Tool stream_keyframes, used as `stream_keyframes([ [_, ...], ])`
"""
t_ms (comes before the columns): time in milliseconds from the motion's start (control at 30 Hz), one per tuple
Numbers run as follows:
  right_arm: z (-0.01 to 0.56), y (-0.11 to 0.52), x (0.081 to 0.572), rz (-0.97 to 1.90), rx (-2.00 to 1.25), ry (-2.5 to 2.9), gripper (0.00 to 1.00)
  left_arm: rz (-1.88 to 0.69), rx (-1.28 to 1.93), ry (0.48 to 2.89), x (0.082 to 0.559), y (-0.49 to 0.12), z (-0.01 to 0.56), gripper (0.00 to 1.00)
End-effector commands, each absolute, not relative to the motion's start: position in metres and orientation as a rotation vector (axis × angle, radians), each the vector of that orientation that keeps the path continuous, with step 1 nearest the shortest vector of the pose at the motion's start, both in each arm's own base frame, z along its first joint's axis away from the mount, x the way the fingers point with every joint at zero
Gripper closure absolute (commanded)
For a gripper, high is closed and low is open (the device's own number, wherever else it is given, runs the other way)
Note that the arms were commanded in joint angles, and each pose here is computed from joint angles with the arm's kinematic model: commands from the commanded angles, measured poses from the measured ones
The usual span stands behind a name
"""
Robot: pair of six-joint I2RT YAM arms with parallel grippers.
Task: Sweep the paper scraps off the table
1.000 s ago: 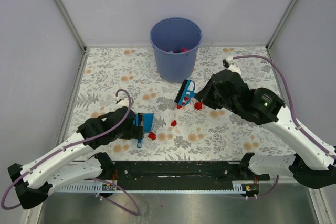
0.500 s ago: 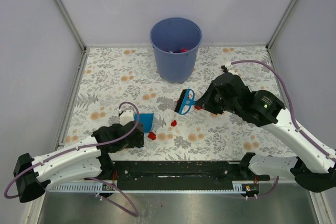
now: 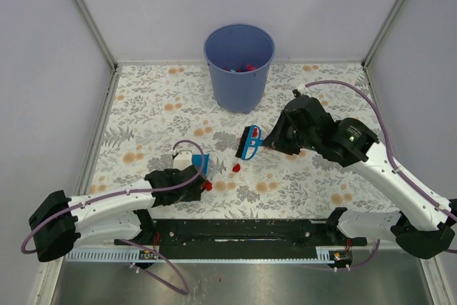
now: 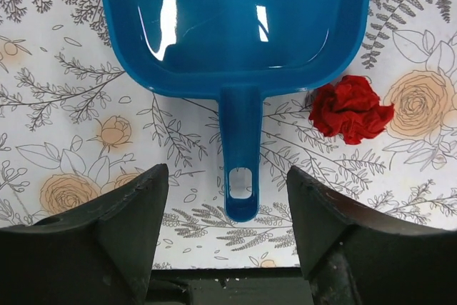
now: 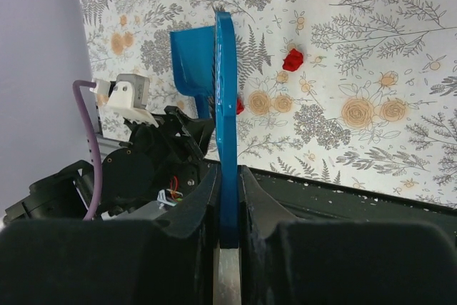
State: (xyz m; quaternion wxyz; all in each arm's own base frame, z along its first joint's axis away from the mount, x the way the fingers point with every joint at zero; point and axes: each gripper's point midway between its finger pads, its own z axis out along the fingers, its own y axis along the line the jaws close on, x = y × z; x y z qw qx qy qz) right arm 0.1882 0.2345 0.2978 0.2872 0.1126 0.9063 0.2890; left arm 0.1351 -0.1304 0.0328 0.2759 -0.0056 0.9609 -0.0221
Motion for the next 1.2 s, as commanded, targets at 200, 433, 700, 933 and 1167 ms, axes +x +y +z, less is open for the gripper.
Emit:
stream_keyframes([
  [200,0.311,0.238,0.192,0.817,0.223,2.4,1.0,-0.043,-0.01,2.577,0.145,-0.143,0.021,0.31],
  [433,0.307,0.234,0.192,0.812,0.206,2.409,1.0,-0.061,-0.02,2.607,0.141,-0.147,0.011,0.49],
  [700,0.307,0.232,0.192,0.816,0.175,2.414,1.0,-0.043,-0.023,2.617,0.14,-0.146,0.011,0.72],
  [933,0.31,0.252,0.193,0.902,0.095,2.429,1.0,0.006,-0.016,2.539,0.15,-0.135,0.071,0.82],
  [1167,0.327,0.308,0.21,1.088,-0.02,2.438,1.0,-0.139,0.056,2.48,0.151,-0.144,0.131,0.85],
])
